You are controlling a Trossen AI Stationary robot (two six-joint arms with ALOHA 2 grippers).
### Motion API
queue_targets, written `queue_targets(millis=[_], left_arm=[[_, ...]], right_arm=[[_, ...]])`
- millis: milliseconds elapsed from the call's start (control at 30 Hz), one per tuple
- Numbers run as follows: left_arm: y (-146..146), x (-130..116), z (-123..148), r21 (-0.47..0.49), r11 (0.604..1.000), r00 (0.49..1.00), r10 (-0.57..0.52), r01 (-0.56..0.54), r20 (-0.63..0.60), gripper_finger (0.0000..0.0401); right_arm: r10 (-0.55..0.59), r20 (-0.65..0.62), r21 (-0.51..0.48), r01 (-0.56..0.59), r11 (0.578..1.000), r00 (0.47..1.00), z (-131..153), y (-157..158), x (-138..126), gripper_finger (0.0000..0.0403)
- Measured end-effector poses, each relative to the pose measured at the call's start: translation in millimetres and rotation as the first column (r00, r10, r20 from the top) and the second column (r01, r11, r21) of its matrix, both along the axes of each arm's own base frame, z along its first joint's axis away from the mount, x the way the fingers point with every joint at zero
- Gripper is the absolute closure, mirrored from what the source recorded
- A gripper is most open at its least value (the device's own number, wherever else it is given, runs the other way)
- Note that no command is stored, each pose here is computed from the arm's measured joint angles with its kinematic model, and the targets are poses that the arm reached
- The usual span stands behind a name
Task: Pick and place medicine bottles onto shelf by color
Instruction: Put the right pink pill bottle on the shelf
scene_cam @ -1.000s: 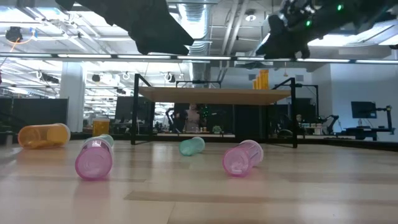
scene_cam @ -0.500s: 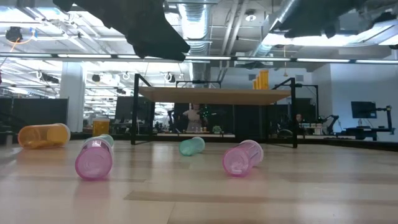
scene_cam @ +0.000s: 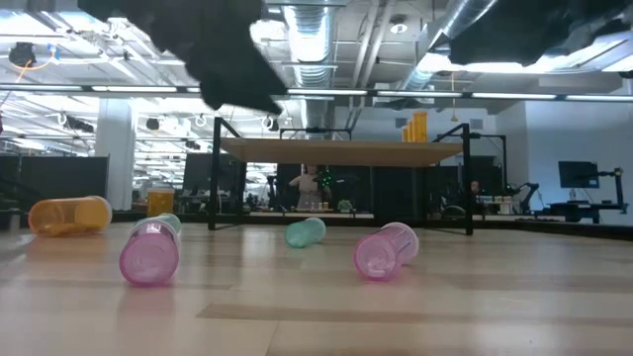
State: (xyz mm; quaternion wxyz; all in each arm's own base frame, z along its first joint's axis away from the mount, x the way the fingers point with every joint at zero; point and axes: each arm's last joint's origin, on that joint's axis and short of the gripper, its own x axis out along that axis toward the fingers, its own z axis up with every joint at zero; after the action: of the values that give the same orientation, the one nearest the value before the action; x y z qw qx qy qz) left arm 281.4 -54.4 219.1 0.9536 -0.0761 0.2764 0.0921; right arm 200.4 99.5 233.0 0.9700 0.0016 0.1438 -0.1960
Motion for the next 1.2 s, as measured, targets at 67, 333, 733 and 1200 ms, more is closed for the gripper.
queue_targets(millis=[67,333,733,1200], left_arm=[[1.7,-4.4,-5.1,-0.027,0.999,0.996,0.044,-0.046,-0.079,0.0163],[6.7,-19.8,-9.0,-0.022,0.967,0.926,0.235,-0.252,-0.296,0.0163],[8.0,-11.7,-2.4,0.028,0.969,0.951,0.246,-0.245,-0.186,0.0163],[7.3,-7.6,1.4,0.048,0.975,0.965,0.221,-0.217,-0.137,0.0163]], right_arm=[[-0.012,-0.02,-0.014,0.012,1.0,1.0,-5.4,0.7,5.0,0.0207],[-0.052,-0.016,-0.005,0.052,0.999,0.999,-0.5,-5.6,17.1,0.0209],[-0.047,-0.013,0.011,0.048,0.999,0.999,1.0,-6.0,18.9,0.0218],[-0.036,0.001,0.033,0.036,0.999,0.999,2.2,-5.3,19.6,0.0223]])
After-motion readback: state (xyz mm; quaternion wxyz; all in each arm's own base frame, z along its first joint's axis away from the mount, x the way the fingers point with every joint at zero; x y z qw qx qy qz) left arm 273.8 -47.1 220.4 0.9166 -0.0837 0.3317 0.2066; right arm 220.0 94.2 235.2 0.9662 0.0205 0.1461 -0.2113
